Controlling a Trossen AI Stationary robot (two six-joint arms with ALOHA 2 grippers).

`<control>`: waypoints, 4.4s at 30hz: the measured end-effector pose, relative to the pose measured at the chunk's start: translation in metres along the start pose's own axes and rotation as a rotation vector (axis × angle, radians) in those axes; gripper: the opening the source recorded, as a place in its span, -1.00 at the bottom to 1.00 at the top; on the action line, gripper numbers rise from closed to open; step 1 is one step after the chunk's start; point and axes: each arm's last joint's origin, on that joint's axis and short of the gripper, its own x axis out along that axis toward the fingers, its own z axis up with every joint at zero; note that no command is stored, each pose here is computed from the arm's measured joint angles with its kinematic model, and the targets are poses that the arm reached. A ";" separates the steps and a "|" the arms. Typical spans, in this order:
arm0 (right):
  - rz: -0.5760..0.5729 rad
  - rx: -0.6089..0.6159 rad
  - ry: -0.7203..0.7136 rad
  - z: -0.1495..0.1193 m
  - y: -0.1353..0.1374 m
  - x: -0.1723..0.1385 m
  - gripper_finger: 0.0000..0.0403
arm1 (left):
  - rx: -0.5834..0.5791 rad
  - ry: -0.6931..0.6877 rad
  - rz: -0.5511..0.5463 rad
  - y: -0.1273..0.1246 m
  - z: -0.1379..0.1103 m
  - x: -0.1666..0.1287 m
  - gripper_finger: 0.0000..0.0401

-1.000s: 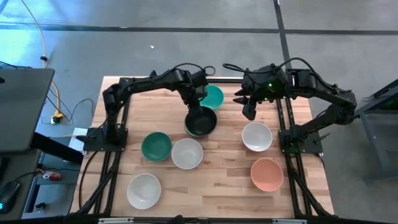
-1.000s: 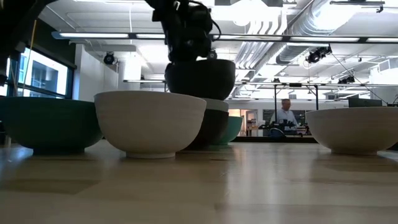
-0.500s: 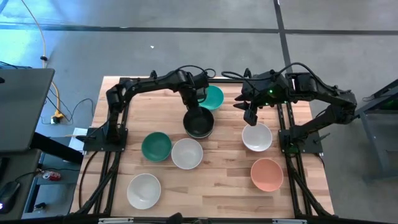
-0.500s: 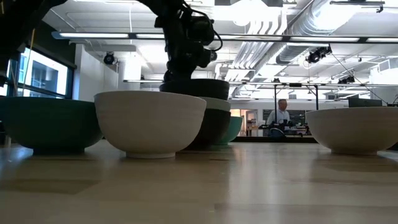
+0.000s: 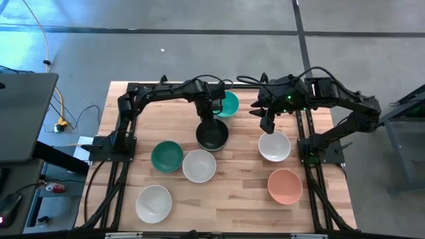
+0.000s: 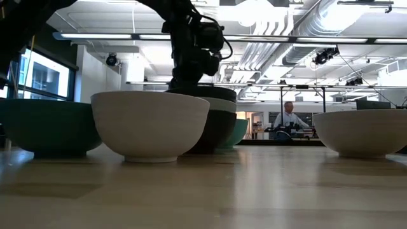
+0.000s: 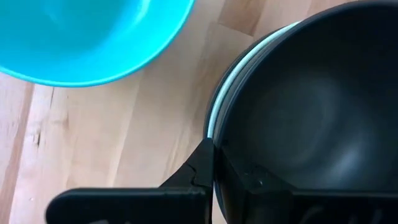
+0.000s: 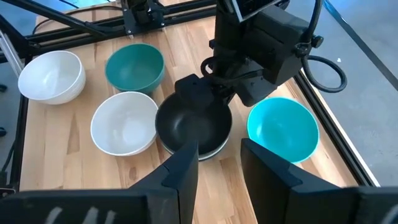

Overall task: Nest bowls inside each other
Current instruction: Stack the black bowl on top of the light green bowl, then stack the light blue bowl on top of the black bowl

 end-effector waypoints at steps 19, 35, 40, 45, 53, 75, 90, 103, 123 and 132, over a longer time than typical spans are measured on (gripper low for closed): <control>-0.001 -0.005 0.007 -0.001 0.000 0.000 -0.43 | 0.007 -0.018 0.005 -0.003 0.003 -0.009 -0.62; -0.151 0.109 0.087 -0.011 -0.006 0.000 -0.43 | -0.040 -0.186 0.235 0.046 0.019 -0.046 -0.31; -0.145 0.147 0.085 -0.011 -0.004 -0.001 -0.43 | -0.248 -0.224 0.119 0.093 0.014 -0.046 -0.31; -0.131 0.141 0.072 -0.011 0.000 -0.001 -0.43 | -0.425 -0.200 0.049 0.127 0.008 -0.036 -0.31; -0.122 0.143 0.040 -0.008 0.001 -0.001 -0.43 | -0.490 -0.169 -0.051 0.129 0.017 -0.007 -0.31; -0.077 0.109 0.056 -0.010 0.011 -0.002 -0.43 | -0.445 -0.097 0.037 0.119 0.037 0.010 -0.32; -0.077 0.115 0.056 -0.010 0.011 -0.002 -0.43 | -0.436 -0.098 0.031 0.119 0.037 0.010 -0.50; -0.077 0.115 0.055 -0.010 0.011 -0.002 -0.43 | -0.432 -0.067 0.009 0.115 0.037 0.016 -0.41; -0.078 0.106 0.057 -0.010 0.011 -0.002 -0.43 | -0.428 -0.053 -0.028 0.120 0.037 0.026 -0.96; -0.078 0.101 0.058 -0.011 0.011 -0.002 -0.43 | -0.435 -0.065 -0.011 0.126 0.037 0.022 -0.98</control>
